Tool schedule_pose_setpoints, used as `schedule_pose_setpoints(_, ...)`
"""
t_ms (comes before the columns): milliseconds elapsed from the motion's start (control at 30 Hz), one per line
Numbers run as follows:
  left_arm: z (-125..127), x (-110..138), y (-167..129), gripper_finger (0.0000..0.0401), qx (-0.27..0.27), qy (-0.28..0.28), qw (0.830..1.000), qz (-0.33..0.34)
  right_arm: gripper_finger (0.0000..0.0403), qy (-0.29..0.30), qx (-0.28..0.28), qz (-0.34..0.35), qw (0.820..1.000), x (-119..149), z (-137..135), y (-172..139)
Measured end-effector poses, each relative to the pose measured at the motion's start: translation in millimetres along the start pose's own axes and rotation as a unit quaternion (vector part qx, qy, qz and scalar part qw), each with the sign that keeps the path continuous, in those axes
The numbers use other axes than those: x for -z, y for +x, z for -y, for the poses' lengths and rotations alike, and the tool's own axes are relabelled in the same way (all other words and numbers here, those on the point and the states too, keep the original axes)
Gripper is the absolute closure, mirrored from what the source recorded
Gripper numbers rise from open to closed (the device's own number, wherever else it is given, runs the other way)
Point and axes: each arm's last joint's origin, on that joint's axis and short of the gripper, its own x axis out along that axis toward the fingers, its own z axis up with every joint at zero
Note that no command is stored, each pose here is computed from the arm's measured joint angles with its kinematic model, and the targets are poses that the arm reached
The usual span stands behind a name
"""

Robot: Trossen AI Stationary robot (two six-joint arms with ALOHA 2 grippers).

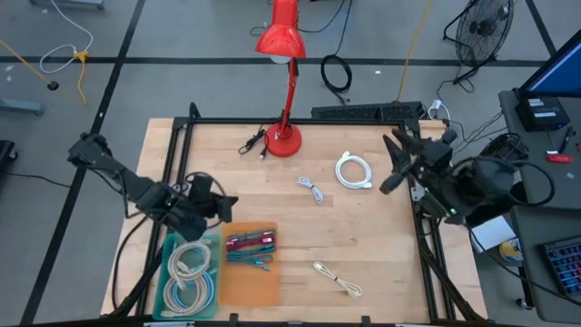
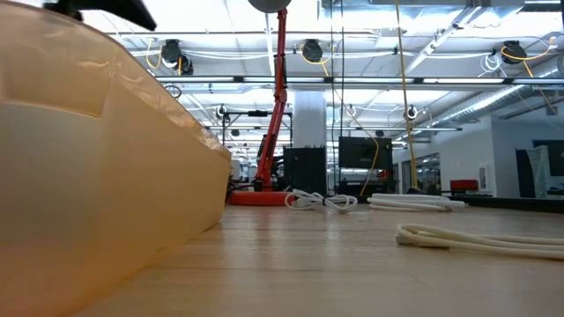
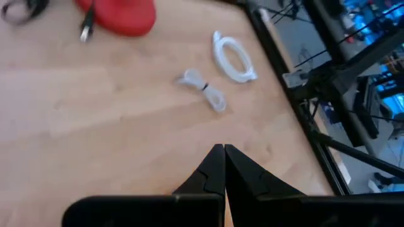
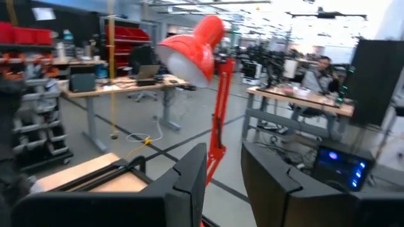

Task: Pick & Place USB Port
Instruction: Put the brown USB cable into the orange bin

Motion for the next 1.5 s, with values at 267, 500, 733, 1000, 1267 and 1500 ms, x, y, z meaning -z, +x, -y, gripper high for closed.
schedule_pose_setpoints(267, 9.6, -26.6, 12.2, 0.0398, 0.037, 0.098, 0.994, -0.015, 0.0314, 0.031, 0.065, -0.001, 0.997, 1.1, 4.4, 24.5)
schedule_pose_setpoints(500, 9.9, -35.5, 21.3, 0.0398, 0.052, 0.178, 0.981, -0.059, 0.0314, 0.013, 0.105, -0.004, 0.994, 8.4, -6.0, 42.2)
schedule_pose_setpoints(733, 9.5, -38.2, 24.4, 0.0398, 0.063, 0.209, 0.972, -0.083, 0.0314, 0.035, 0.136, -0.001, 0.990, 14.5, -12.1, 60.0)
schedule_pose_setpoints(1000, 9.9, -37.0, 23.9, 0.0398, 0.070, 0.219, 0.969, -0.093, 0.0314, 0.081, 0.087, 0.021, 0.993, 18.9, -10.8, 79.6)
schedule_pose_setpoints(1267, 9.8, -36.6, 23.9, 0.0398, 0.073, 0.224, 0.967, -0.099, 0.0314, 0.142, -0.063, -0.100, 0.983, 62.0, -15.0, 115.8)
schedule_pose_setpoints(1500, 9.7, -37.0, 24.1, 0.0398, 0.072, 0.227, 0.966, -0.097, 0.0314, 0.161, -0.214, -0.296, 0.917, 109.7, -49.9, 142.1)
